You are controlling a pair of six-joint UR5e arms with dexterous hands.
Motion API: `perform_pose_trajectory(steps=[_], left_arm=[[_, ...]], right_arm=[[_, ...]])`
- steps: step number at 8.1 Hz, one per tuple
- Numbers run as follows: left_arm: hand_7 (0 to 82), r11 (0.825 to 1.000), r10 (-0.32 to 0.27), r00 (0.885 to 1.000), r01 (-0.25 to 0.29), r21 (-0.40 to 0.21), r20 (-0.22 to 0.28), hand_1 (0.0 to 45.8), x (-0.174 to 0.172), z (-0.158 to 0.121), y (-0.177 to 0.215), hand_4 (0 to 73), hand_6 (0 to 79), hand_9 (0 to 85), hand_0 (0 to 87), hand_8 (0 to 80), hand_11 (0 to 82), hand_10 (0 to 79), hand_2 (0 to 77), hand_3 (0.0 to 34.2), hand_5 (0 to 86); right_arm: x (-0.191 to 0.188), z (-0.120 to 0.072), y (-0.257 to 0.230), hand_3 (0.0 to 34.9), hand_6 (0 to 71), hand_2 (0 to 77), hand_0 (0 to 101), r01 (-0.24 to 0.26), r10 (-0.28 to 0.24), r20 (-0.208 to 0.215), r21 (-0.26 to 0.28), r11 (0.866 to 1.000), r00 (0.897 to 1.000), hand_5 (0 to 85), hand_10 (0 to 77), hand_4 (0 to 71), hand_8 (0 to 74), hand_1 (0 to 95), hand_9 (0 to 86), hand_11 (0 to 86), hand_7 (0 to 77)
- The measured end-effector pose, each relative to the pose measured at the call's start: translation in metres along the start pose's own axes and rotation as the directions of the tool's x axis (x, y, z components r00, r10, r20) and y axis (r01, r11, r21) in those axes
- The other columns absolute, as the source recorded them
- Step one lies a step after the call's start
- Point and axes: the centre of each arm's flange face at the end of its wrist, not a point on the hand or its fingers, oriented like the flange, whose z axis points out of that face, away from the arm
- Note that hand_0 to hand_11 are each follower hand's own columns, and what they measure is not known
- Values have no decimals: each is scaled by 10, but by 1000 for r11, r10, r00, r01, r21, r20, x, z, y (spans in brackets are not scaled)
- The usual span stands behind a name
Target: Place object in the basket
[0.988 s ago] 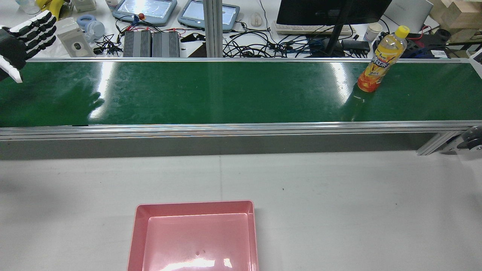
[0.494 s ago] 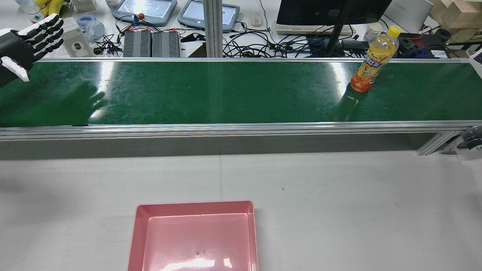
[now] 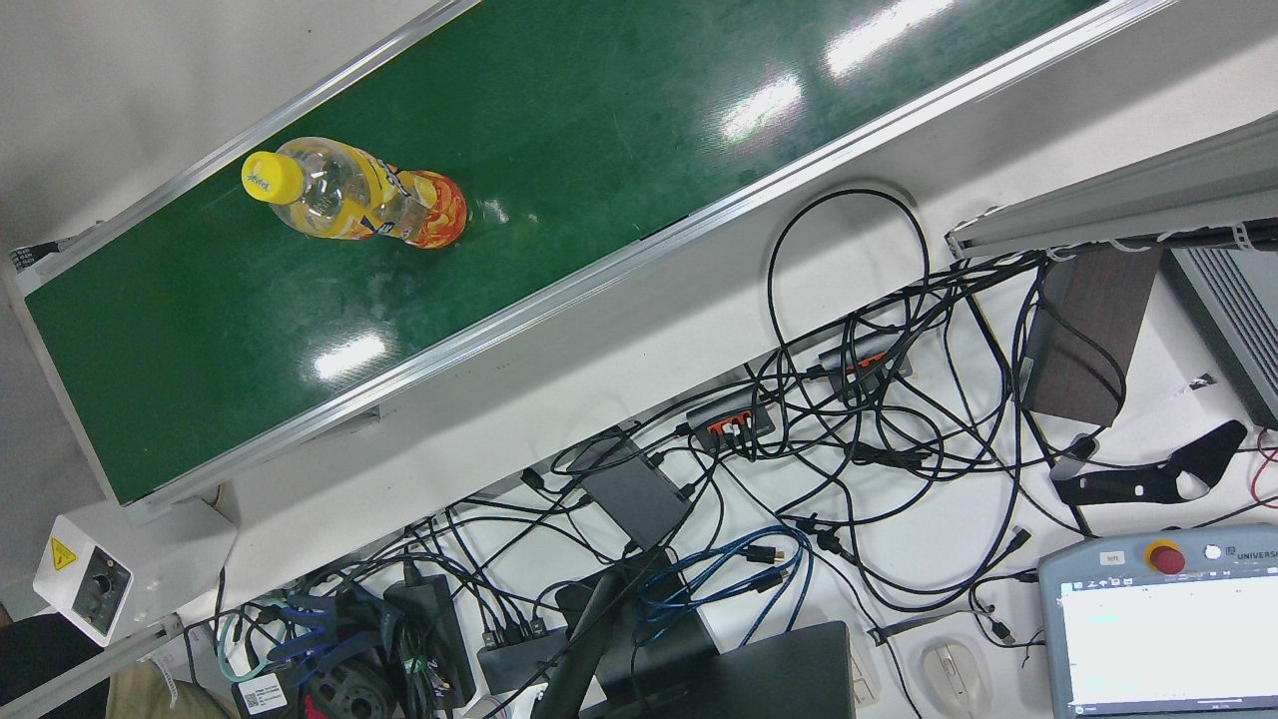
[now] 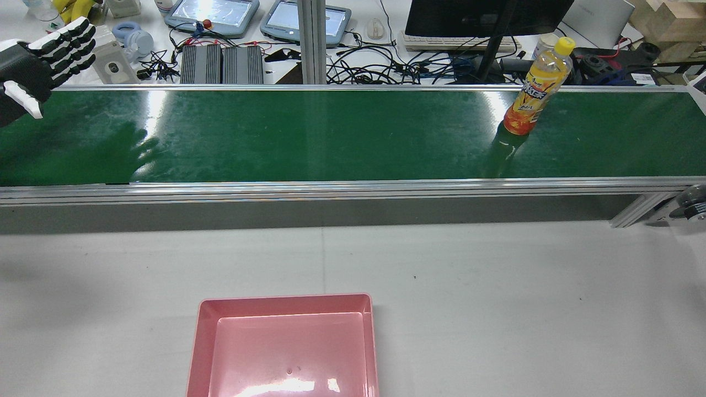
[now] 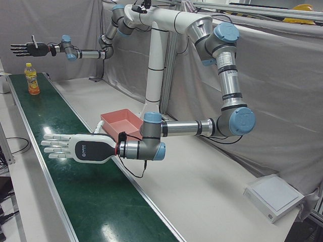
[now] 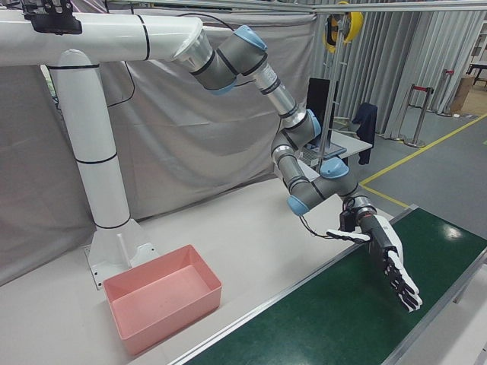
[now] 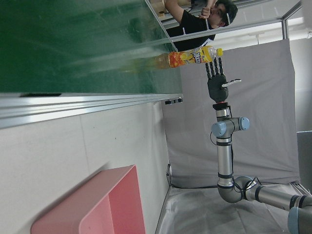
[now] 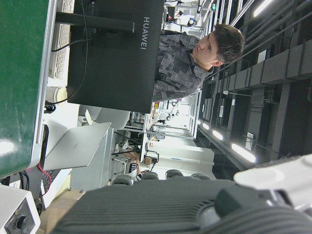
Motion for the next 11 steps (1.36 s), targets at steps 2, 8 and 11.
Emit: perform_pose_trajectory(steps=[2,8,11], left_arm=[[5,1000,0,1000,0,-4,-1,33,1,1,2,33,5,11,554,5,33,5,0,9,11],[5,998,-59,996,59,-4,-62,54,-8,16,14,44,5,11,600,5,44,11,0,4,11],[5,955,-293,952,295,13,-90,71,-85,14,11,49,5,5,626,5,16,5,0,4,5]], right_arm=[[0,0,0,0,0,5,3,1,-1,0,0,1000,1000,0,0,0,0,0,0,0,5],[-1,0,1,1,0,5,3,0,0,1,-2,1000,1000,0,0,0,0,0,0,0,5],[-1,0,2,0,0,5,3,0,0,2,-3,1000,1000,0,0,0,0,0,0,0,5]])
